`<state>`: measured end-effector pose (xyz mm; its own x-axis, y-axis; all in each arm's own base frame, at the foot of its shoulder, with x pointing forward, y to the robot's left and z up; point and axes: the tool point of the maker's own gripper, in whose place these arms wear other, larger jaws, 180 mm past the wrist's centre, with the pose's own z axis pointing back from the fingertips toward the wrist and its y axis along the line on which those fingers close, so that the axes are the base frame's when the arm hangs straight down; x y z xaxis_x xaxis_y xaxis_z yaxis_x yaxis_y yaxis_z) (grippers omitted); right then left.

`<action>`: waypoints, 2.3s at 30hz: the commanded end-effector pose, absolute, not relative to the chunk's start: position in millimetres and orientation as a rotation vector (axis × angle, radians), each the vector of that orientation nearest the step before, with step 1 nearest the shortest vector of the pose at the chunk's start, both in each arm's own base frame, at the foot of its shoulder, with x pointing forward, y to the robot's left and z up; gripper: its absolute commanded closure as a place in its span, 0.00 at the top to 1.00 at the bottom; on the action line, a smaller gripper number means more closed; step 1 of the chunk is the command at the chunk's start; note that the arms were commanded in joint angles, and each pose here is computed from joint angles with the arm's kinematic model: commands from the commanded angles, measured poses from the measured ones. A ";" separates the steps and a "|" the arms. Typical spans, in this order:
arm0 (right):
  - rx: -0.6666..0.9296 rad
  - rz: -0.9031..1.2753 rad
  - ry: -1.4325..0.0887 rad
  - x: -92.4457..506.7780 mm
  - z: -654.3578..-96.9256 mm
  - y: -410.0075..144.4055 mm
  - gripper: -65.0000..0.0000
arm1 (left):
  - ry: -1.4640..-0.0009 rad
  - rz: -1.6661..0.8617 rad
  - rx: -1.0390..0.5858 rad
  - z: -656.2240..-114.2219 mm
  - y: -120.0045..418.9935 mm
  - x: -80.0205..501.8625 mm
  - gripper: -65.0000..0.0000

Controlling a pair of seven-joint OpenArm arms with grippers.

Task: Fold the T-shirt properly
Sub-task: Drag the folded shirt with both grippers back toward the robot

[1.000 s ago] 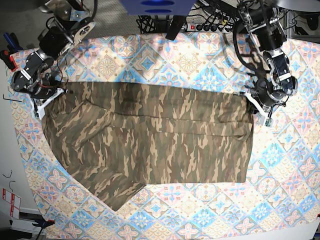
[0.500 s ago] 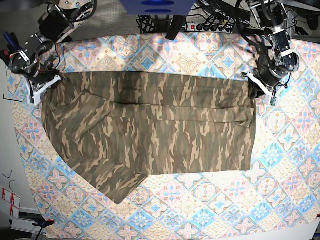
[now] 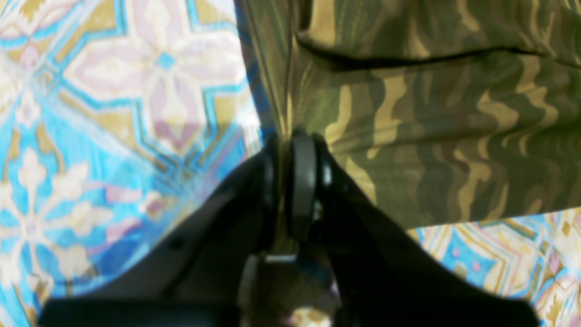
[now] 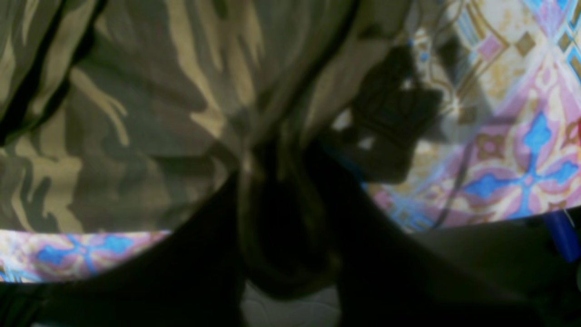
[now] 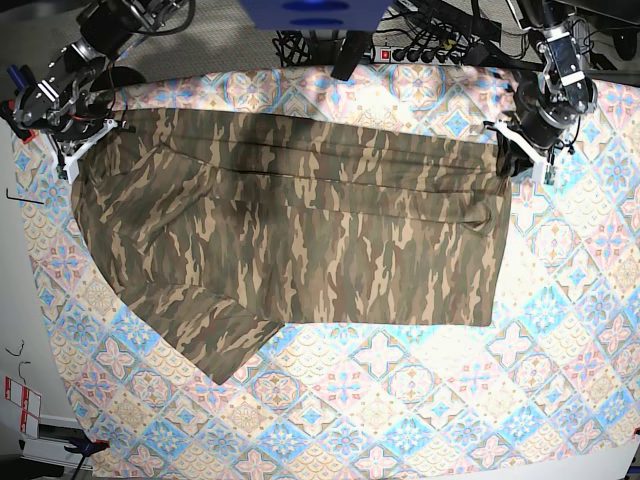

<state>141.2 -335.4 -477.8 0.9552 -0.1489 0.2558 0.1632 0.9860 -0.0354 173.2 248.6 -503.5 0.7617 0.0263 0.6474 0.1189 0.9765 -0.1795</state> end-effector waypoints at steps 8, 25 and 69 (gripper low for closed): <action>-0.109 -0.172 -0.231 151.7 -470.3 -351.3 0.06 | -0.090 -0.171 -0.037 -553.0 292.1 45.3 0.03; -0.072 -0.189 -0.209 154.2 -479.7 -352.3 0.06 | -0.018 -0.183 -0.012 -549.3 309.2 9.0 0.03; -0.189 -0.159 -0.191 141.4 -450.1 -374.1 0.54 | -0.021 -0.183 -0.020 -547.3 310.7 -18.3 0.60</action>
